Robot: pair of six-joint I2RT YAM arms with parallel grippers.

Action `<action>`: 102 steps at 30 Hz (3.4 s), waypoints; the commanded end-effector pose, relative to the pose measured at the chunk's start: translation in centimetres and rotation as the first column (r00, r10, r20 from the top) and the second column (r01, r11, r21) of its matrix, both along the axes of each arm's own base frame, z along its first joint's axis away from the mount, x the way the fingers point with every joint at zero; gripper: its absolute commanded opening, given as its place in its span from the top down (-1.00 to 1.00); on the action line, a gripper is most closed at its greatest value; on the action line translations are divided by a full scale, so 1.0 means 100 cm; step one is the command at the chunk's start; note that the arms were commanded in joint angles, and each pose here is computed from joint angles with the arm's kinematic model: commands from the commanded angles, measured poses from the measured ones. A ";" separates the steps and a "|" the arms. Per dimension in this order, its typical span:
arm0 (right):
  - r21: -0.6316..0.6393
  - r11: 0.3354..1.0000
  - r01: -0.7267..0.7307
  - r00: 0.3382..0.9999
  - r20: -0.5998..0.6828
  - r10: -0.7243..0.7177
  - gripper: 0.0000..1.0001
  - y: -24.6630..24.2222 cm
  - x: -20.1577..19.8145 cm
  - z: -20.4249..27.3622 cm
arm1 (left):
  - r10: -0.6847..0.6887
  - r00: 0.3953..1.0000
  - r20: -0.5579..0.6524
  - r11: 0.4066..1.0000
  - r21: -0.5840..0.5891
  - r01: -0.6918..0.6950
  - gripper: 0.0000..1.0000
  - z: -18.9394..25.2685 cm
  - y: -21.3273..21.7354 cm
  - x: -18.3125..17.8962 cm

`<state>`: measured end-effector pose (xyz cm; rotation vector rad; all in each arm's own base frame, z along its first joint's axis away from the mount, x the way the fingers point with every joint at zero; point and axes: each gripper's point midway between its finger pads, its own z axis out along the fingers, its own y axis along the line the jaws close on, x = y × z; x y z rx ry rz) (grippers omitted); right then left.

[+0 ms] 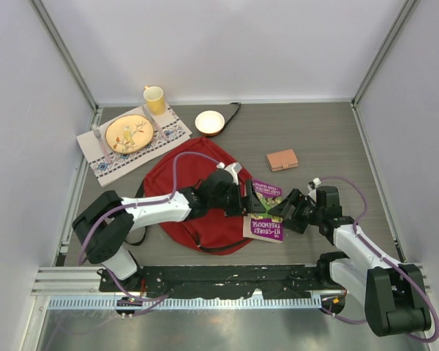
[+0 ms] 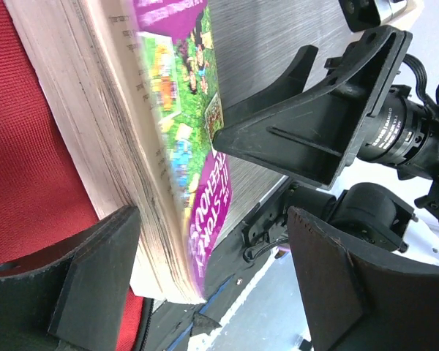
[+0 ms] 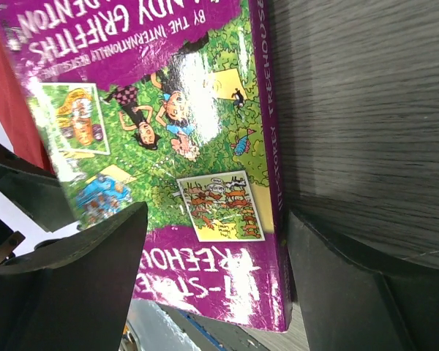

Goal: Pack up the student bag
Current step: Pick up the book from the center of the board.

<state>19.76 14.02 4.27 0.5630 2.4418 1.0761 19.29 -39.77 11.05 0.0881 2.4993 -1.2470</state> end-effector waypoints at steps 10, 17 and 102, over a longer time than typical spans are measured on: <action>-0.023 1.000 -0.019 1.000 -0.013 0.019 -0.60 0.000 -0.003 -0.007 | 0.072 0.997 -0.019 0.997 -0.003 -0.073 -0.68 -0.008 0.001 0.004; -0.021 1.000 -0.016 1.000 -0.018 0.016 -0.60 -0.001 -0.003 -0.007 | 0.109 0.994 0.001 0.981 0.159 -0.108 -0.70 -0.027 0.017 0.006; 0.470 0.855 -0.219 0.761 0.631 -0.152 -0.54 0.063 0.029 0.260 | 0.533 0.825 0.185 0.592 -0.779 -0.208 1.00 0.262 0.030 0.044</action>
